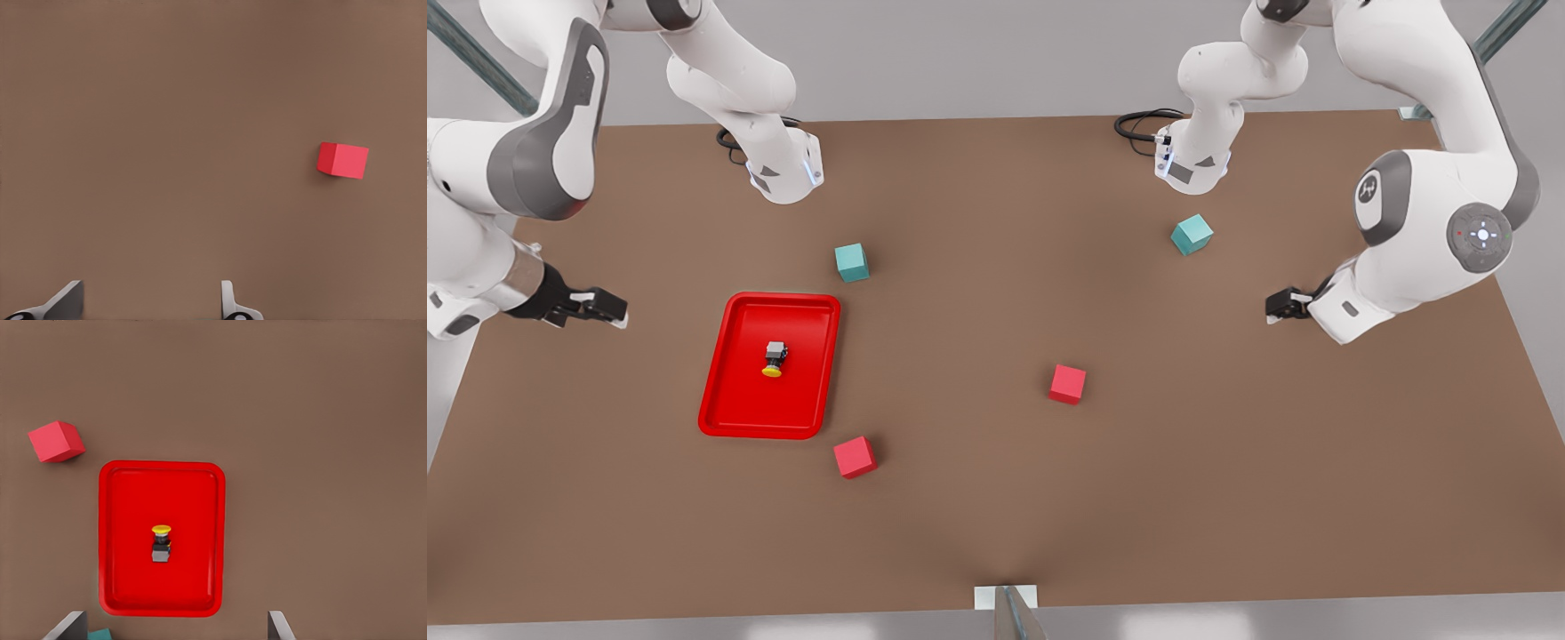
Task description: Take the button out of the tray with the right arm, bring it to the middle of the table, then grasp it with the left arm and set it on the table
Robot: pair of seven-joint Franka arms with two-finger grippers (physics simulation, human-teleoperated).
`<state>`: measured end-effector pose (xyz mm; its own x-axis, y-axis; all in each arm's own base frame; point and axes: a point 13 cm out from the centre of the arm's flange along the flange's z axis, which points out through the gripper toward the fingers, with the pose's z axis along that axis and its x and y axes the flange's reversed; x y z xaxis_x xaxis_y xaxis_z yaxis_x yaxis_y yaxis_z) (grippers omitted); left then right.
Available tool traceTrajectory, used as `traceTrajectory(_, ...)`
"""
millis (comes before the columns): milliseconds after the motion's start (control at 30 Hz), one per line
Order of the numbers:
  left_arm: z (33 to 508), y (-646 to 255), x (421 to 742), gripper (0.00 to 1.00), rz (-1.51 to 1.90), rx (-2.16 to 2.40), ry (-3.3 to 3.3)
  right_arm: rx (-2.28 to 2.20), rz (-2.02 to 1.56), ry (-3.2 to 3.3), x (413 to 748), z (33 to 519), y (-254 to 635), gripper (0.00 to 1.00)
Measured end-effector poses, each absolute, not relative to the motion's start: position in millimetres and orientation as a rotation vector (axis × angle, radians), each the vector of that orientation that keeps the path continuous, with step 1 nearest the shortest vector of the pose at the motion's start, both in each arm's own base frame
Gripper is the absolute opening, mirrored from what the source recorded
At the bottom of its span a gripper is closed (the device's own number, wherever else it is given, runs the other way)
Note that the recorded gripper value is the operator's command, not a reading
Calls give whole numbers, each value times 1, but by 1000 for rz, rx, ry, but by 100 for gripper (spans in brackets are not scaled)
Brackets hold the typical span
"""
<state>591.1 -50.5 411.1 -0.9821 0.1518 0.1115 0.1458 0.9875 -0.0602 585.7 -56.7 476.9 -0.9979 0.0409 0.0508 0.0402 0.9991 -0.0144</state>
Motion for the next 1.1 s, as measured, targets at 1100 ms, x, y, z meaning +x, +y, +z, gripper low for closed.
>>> traceTrajectory(1100,365,-92,598,100,-68,-272,-2956,-7,-85,-2883,514,148,48,100)
